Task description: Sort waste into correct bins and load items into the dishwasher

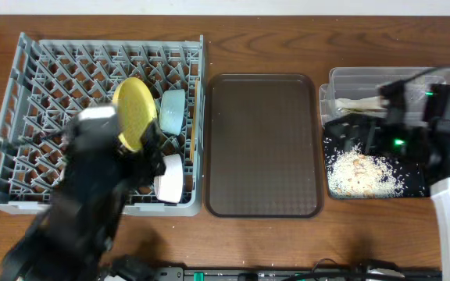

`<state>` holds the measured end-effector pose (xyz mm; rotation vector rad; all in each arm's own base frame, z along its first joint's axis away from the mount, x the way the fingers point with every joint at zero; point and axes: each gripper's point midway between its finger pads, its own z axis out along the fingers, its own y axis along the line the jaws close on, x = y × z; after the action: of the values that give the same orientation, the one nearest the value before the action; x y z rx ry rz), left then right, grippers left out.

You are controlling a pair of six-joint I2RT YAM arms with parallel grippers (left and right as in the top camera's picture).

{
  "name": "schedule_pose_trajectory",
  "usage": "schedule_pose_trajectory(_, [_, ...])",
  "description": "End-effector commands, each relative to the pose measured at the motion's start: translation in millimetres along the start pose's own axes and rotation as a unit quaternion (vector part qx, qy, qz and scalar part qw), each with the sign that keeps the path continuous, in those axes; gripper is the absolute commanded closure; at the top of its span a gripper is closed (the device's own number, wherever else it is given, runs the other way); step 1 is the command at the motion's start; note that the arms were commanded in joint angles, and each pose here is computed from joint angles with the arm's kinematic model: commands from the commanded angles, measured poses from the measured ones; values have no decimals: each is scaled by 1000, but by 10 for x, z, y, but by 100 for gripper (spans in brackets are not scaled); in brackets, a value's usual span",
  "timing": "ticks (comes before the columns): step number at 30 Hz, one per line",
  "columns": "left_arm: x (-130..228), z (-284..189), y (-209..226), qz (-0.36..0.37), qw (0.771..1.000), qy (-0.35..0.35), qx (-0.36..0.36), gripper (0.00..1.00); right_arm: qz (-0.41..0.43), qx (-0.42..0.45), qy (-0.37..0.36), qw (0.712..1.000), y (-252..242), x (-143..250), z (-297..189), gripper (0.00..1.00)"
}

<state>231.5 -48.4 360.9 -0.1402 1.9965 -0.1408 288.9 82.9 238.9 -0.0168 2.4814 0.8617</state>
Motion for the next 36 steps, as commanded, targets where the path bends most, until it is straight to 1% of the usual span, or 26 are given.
schedule_pose_trajectory(1, [17,-164,100,-55,998,-6,0,10,-77,1,11,997,208,56,108,1])
schedule_pose_trajectory(6, [186,-233,214,-41,999,21,-16,9,-127,-18,17,992,478,101,239,1])
schedule_pose_trajectory(12, [294,-234,259,-30,998,43,-26,9,-147,-35,26,988,626,165,293,1])
schedule_pose_trajectory(25, [307,-235,265,-29,998,46,-28,8,-153,-27,30,987,608,190,301,1])
schedule_pose_trajectory(29, [307,-235,265,-29,998,46,-28,8,-208,-19,21,978,598,177,261,1])
schedule_pose_trajectory(31, [307,-235,265,-28,998,46,-28,8,-223,-14,9,975,621,184,162,1])
schedule_pose_trajectory(36, [307,-235,265,-28,998,46,-28,8,-269,41,-78,959,671,110,-306,1])
